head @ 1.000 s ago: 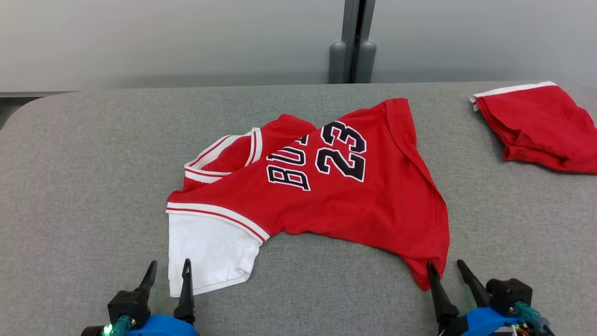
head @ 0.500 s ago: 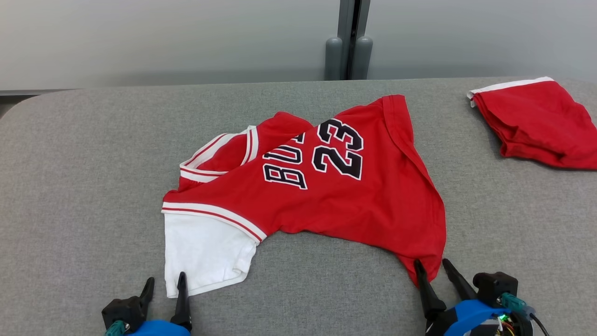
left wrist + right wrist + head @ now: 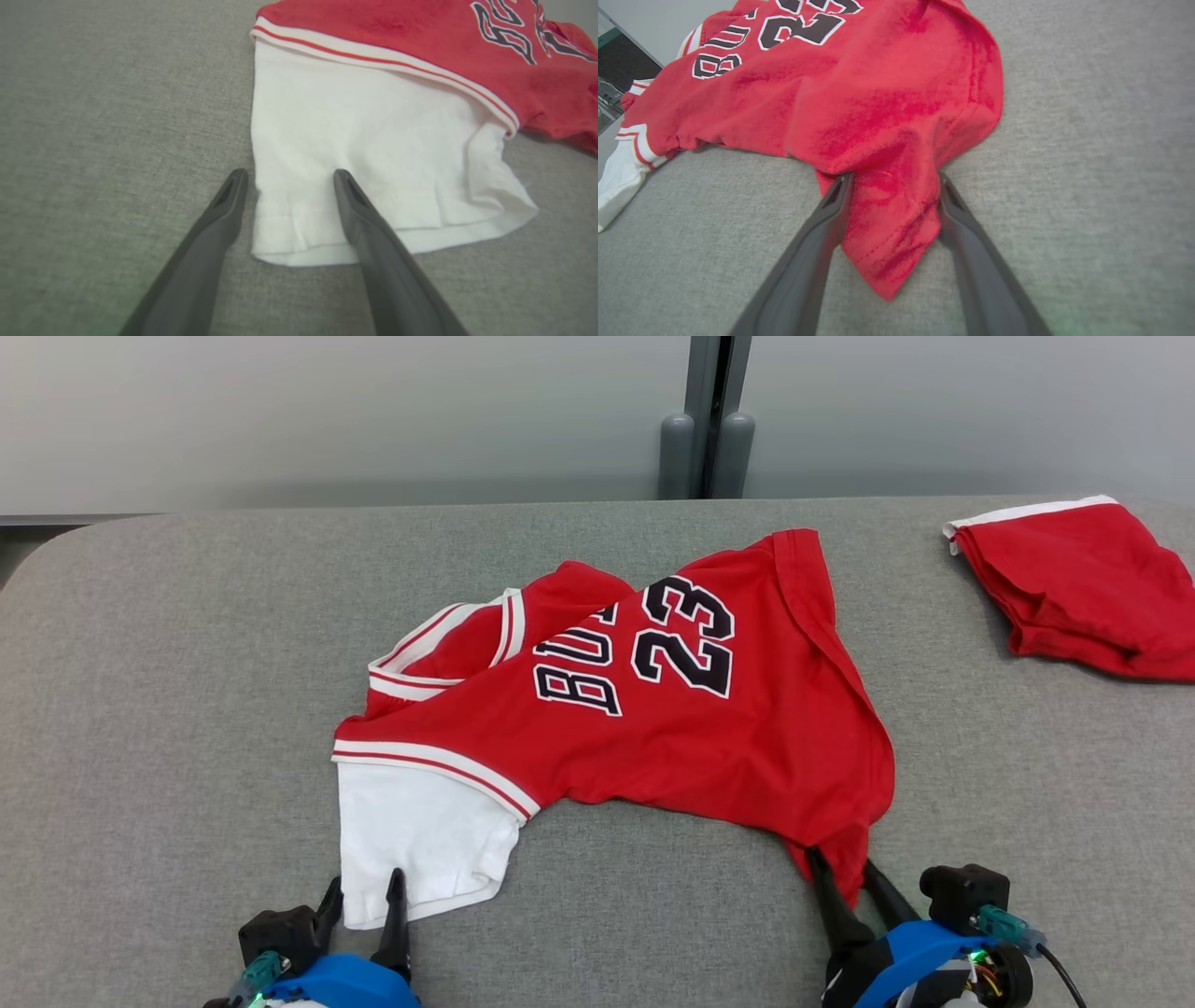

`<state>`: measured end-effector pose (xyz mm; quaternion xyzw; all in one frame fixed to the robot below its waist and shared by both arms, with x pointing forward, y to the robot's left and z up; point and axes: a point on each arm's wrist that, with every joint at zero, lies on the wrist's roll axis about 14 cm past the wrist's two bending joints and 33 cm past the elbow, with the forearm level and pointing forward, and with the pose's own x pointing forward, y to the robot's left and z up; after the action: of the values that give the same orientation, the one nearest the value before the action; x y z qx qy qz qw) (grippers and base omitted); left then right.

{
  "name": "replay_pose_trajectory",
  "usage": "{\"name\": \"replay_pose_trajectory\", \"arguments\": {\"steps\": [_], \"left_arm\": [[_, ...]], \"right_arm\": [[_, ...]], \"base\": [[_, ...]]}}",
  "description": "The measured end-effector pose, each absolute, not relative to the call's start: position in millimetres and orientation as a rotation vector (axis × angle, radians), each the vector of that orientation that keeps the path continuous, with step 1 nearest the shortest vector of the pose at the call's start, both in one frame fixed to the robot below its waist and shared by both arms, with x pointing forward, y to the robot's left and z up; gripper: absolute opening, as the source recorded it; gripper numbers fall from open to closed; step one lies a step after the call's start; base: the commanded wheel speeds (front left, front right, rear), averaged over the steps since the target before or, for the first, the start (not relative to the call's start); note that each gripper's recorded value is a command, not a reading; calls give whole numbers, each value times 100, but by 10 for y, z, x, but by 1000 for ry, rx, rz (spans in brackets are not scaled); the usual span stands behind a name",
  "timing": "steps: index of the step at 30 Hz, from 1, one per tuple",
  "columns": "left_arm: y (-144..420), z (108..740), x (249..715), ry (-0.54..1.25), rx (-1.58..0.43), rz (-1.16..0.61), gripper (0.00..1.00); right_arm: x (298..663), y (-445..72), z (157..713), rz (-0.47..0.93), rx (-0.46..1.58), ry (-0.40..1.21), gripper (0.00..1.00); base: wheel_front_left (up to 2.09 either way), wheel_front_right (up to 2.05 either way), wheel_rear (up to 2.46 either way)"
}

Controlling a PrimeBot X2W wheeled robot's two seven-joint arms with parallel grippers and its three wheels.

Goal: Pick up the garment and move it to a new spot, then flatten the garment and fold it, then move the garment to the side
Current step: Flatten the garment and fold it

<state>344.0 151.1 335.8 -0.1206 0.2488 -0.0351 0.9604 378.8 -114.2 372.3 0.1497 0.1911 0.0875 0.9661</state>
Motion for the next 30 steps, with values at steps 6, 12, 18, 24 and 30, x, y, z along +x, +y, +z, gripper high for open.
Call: {"name": "replay_pose_trajectory", "arguments": {"steps": [6,12,18,24,30], "left_arm": [[1424,3414,3524,489,-261,-90,0],[1419,3665,3701,395,-272,-101,0],[1417,4177,4004,212,-280,-129,0],[1341,5024,4731,-36,-230,-236,0],[1306,5746,5533,-206,-143,-309,0]], "right_arm": [[3859,-1133,3882,183,309,331,0],[3927,-1145,4126,195,292,241,0],[4049,-1201,4483,208,242,114,0],[4613,-1205,5192,289,122,-103,0],[5347,-1135,5932,342,45,-290,0]], "base": [[0,0,0],[0,0,0],[0,0,0],[0,0,0],[0,0,0]]}}
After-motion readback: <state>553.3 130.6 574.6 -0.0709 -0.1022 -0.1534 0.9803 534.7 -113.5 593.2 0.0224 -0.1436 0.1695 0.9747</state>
